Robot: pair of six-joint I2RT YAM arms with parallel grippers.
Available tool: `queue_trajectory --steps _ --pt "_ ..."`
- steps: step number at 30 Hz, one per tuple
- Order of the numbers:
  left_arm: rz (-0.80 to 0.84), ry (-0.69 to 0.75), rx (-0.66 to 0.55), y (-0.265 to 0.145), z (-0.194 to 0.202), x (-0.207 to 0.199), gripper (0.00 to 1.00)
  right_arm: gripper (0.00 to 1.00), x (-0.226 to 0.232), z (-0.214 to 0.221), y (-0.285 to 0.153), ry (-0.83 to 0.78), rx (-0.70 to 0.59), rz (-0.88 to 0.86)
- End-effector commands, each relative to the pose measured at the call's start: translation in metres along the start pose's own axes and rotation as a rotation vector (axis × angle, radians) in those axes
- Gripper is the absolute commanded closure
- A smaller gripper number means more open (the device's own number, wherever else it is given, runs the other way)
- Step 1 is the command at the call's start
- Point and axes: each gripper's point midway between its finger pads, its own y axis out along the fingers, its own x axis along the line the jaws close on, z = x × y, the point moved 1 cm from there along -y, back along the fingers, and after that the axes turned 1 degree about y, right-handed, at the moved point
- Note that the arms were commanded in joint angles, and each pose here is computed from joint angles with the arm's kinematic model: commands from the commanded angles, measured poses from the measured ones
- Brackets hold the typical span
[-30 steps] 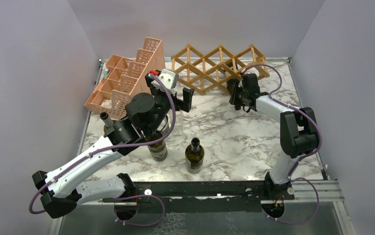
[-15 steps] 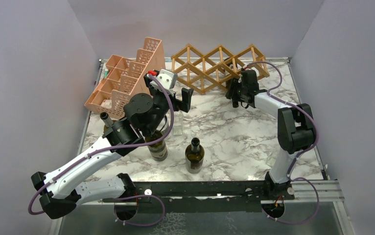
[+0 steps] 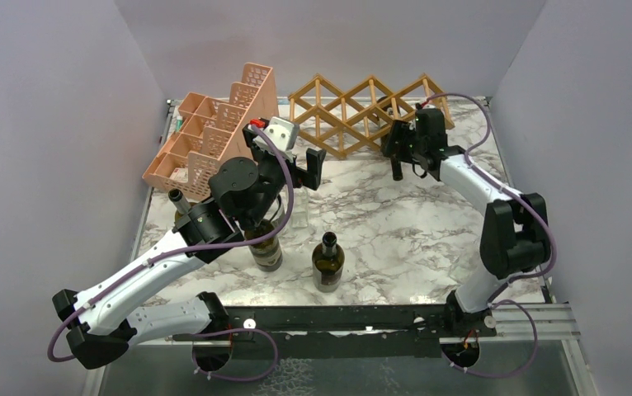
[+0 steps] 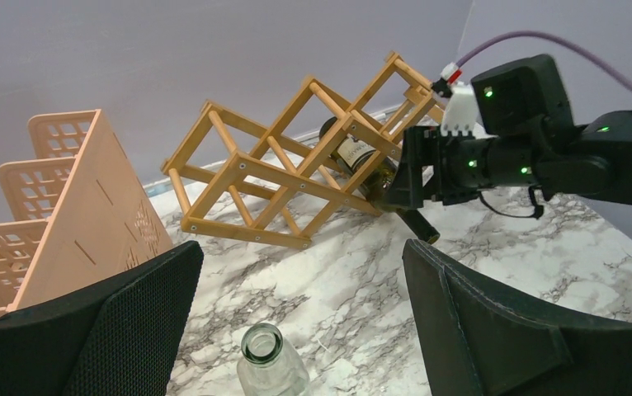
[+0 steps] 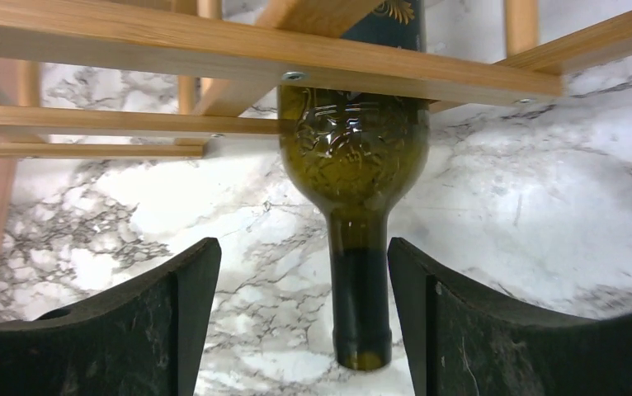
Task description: Put the wine bottle on the wine rack
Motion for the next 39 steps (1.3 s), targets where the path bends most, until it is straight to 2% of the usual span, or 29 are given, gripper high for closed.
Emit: queue_trajectory --steps 1,4,9,16,22,29,39 --pt "-0.002 -0.013 -0.038 -0.007 -0.018 0.004 0.03 0.23 -0.004 -0.027 -0.047 -0.009 -0.03 0.073" --pt "0.004 -0.014 -0.039 -0.008 -0.018 0.003 0.02 0.24 0.001 -0.018 -0.075 -0.047 0.034 0.039" --pt "0.021 -0.024 -0.043 -0.009 -0.018 0.001 0.02 0.26 0.039 -0.004 -0.126 -0.141 0.075 -0.213" --pt "0.052 -0.041 -0.053 -0.014 -0.019 -0.002 0.02 0.25 0.114 0.031 -0.211 -0.352 0.062 -0.57" --pt "0.055 -0.059 -0.078 -0.022 -0.024 0.0 0.02 0.25 0.155 0.049 -0.271 -0.414 0.024 -0.861" --pt "0.054 -0.068 -0.099 -0.028 -0.029 0.004 0.02 0.25 0.2 0.058 -0.309 -0.472 0.005 -1.082" --pt "0.008 -0.075 -0.103 -0.032 -0.03 0.014 0.02 0.25 0.25 0.117 -0.31 -0.702 0.035 -1.193"
